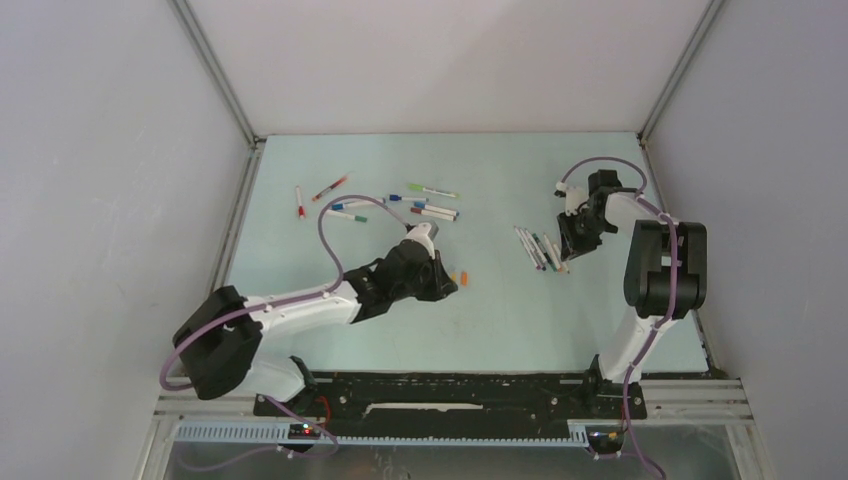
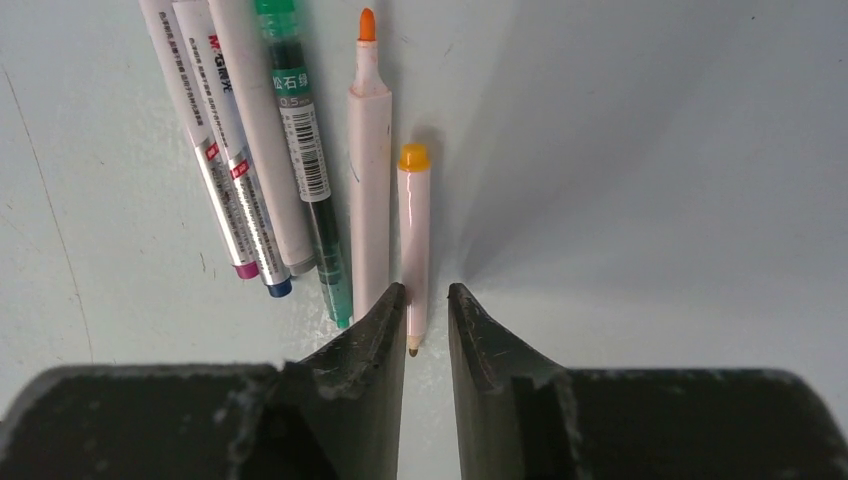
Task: Open the pen caps
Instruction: Place the pen at the center of the board.
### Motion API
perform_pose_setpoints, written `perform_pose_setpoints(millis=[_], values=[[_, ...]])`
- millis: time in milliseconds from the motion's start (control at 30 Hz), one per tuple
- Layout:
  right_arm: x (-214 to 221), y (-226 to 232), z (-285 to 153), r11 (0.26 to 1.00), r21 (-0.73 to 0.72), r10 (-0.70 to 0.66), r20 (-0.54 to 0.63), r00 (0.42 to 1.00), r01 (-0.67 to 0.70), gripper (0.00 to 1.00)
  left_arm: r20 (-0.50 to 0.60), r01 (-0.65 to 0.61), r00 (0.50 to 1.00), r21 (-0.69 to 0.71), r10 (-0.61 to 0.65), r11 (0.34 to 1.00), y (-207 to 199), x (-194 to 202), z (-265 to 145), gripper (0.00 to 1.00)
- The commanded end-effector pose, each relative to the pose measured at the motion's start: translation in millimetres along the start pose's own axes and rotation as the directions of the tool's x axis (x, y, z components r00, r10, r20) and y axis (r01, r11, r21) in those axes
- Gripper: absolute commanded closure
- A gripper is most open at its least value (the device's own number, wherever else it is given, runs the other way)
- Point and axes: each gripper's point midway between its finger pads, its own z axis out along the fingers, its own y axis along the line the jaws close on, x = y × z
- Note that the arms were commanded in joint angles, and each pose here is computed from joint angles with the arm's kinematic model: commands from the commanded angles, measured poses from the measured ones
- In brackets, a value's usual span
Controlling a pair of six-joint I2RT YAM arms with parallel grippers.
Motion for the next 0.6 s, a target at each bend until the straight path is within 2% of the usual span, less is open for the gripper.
perform_pose_setpoints(millis=[0, 300, 567], values=[[-11, -3, -5, 1.0, 0.012, 0.0, 0.021, 1.0, 0.0, 0.74, 0.041, -0.026, 0.999, 0.061, 0.024, 0.998, -31, -22, -1, 1.0], [-18, 7, -29, 0.997, -0.073, -0.008, 0.096, 0.995, 0.015, 0.72, 0.019, -0.06, 0.998, 0.08, 0.058, 0.995, -54, -22, 10, 1.0], [-25, 28, -76, 0.975, -0.214, -0.015, 0.234, 0.972, 0.067, 0.67, -0.046, -0.096, 0.995, -0.048, 0.093, 0.994, -54, -18, 30, 1.0]])
